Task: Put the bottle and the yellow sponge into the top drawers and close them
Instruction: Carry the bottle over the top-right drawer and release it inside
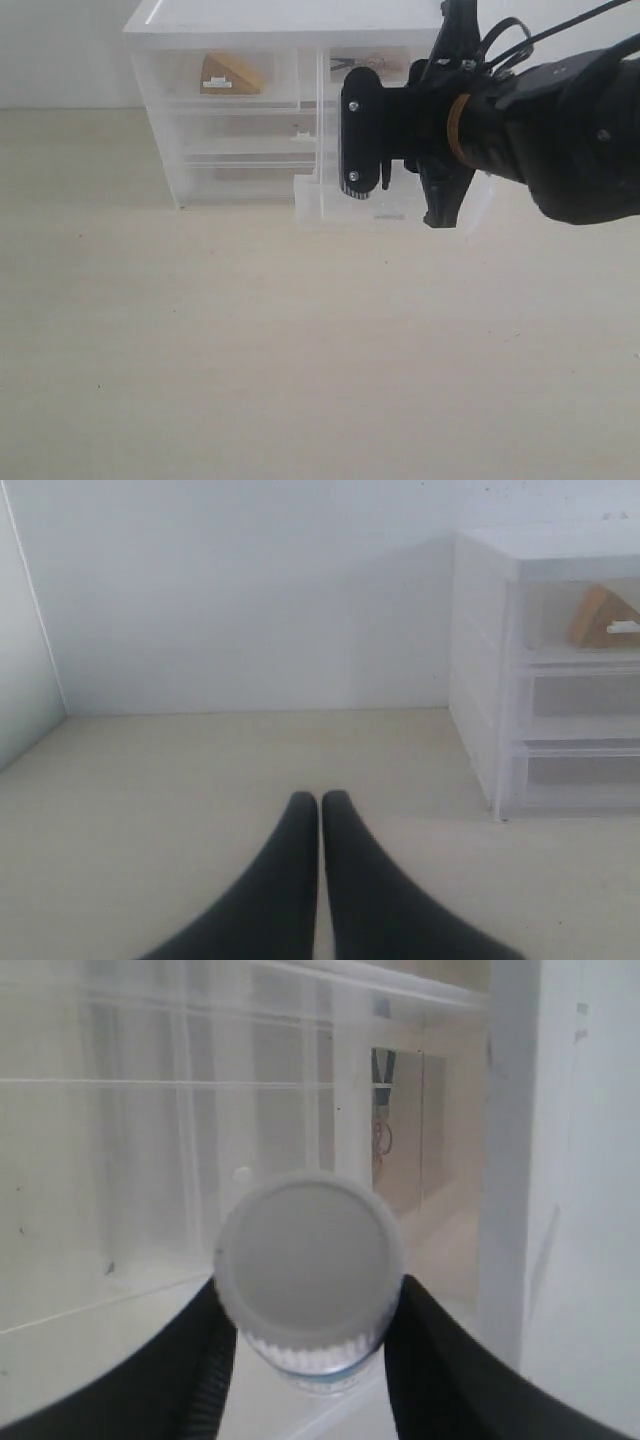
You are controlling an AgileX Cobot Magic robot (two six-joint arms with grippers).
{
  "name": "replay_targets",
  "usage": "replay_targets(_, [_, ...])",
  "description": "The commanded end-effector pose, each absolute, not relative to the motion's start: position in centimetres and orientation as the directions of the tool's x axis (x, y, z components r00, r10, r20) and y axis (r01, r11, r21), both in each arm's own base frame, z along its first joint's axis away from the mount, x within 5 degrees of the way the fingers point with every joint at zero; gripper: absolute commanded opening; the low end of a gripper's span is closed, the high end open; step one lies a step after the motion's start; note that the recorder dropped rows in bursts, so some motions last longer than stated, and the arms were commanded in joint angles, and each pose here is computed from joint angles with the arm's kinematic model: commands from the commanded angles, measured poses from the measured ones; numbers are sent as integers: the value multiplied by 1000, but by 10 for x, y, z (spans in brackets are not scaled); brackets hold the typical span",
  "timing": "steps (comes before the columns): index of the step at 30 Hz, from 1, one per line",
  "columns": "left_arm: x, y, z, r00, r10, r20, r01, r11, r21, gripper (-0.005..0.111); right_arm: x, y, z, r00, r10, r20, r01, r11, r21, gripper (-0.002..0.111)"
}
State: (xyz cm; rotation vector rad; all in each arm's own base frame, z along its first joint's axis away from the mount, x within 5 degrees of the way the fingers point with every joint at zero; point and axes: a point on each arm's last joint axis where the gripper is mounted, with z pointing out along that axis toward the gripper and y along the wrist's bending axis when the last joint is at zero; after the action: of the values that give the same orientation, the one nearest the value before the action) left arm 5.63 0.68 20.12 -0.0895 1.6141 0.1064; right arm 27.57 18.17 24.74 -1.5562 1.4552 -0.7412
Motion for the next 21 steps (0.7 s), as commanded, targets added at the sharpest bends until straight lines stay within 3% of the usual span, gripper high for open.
replay_targets(1, [56,7,202,-42,5,-999,-126,992,10,4,281,183,242,143,-987,-74,-456,0,-890,4])
replay_targets(9, [56,7,202,-42,5,-999,-126,992,10,4,285,185,234,121,-990,-72,-467,7,-884,7])
replay_targets(11, [56,7,202,-42,5,-999,-126,992,10,4,285,185,234,123,-990,-73,-468,7,-884,21])
replay_targets(16, [56,7,202,-42,5,-999,-126,992,10,4,285,186,234,124,-989,-83,-474,14,-880,75])
replay_targets(18, [56,7,202,-42,5,-999,-126,992,10,4,285,186,233,125,-988,-89,-478,18,-878,81])
replay_targets(21, [56,7,202,-42,5,-999,-126,992,10,4,283,186,235,123,-986,-111,-485,38,-874,75])
